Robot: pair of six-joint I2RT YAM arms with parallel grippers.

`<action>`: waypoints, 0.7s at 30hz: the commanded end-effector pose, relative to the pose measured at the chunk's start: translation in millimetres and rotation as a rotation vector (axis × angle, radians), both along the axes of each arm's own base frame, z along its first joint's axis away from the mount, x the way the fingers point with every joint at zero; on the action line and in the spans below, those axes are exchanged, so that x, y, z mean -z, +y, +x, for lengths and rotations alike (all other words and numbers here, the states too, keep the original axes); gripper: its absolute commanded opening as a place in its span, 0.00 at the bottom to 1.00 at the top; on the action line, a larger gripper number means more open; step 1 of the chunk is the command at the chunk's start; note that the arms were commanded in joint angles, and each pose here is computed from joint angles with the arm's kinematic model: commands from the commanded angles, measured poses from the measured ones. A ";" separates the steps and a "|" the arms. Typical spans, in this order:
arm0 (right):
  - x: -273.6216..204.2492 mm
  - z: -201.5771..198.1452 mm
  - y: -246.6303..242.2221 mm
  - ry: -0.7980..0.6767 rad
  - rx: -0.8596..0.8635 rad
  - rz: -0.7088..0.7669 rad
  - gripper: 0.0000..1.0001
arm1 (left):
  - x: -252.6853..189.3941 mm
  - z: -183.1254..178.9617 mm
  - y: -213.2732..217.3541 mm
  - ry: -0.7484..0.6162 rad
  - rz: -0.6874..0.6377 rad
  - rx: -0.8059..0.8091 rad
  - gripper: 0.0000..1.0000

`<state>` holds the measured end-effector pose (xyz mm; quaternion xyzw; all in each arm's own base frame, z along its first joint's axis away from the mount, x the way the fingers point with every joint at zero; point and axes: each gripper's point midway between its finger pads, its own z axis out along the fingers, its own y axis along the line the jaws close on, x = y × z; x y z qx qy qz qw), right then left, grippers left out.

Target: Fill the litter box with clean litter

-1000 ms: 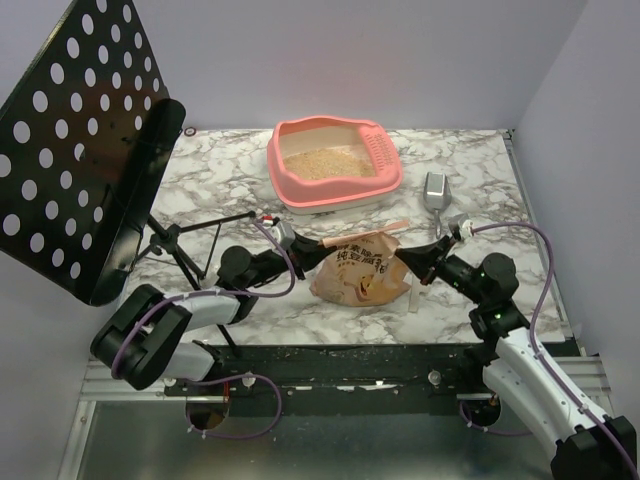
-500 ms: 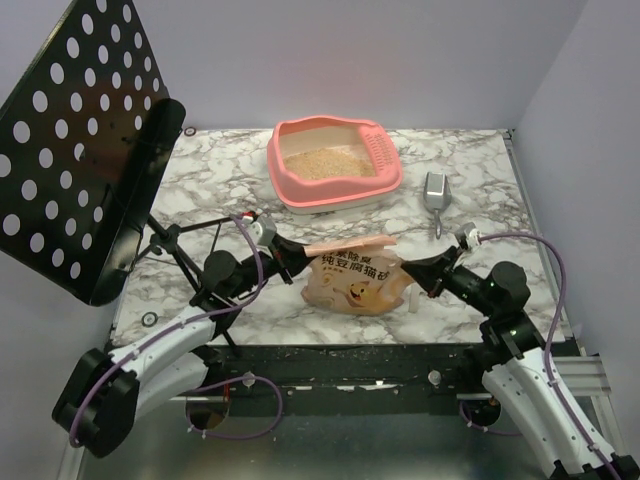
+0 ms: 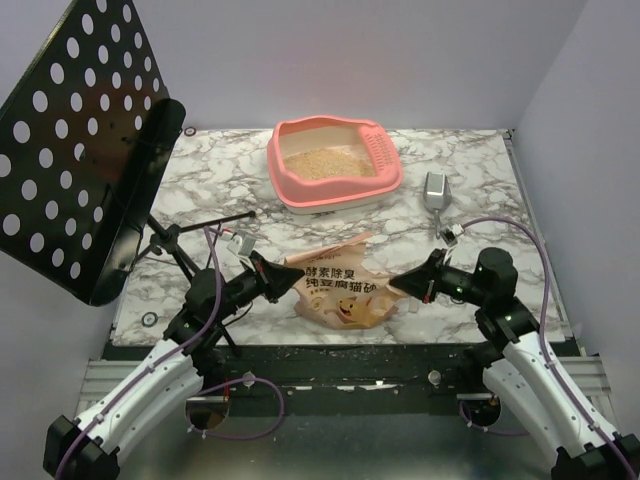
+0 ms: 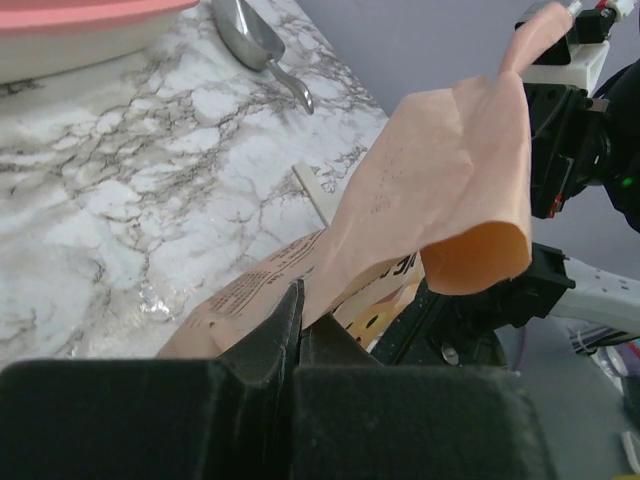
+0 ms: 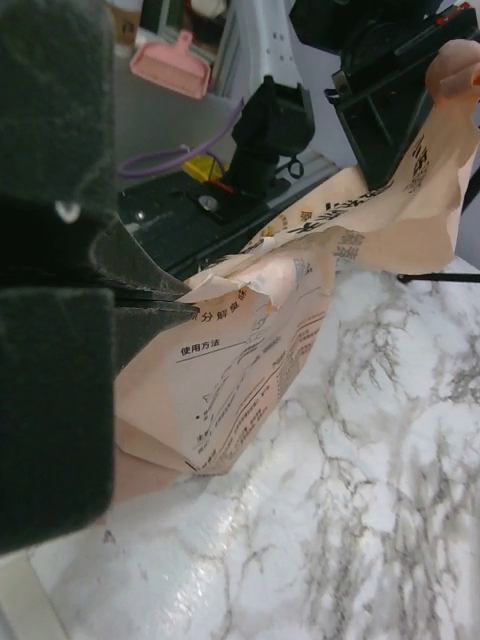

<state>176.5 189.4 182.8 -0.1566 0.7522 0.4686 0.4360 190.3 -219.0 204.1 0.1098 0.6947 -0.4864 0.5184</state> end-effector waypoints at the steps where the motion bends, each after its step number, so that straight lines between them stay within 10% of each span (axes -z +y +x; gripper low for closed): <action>1: 4.8 -19.2 5.6 0.272 -0.039 0.041 0.00 | 24.6 5.9 34.4 0.232 0.074 -0.207 0.00; 21: 36.7 -95.6 14.4 0.897 -0.197 0.225 0.00 | 62.1 -101.5 50.2 0.768 0.306 0.009 0.00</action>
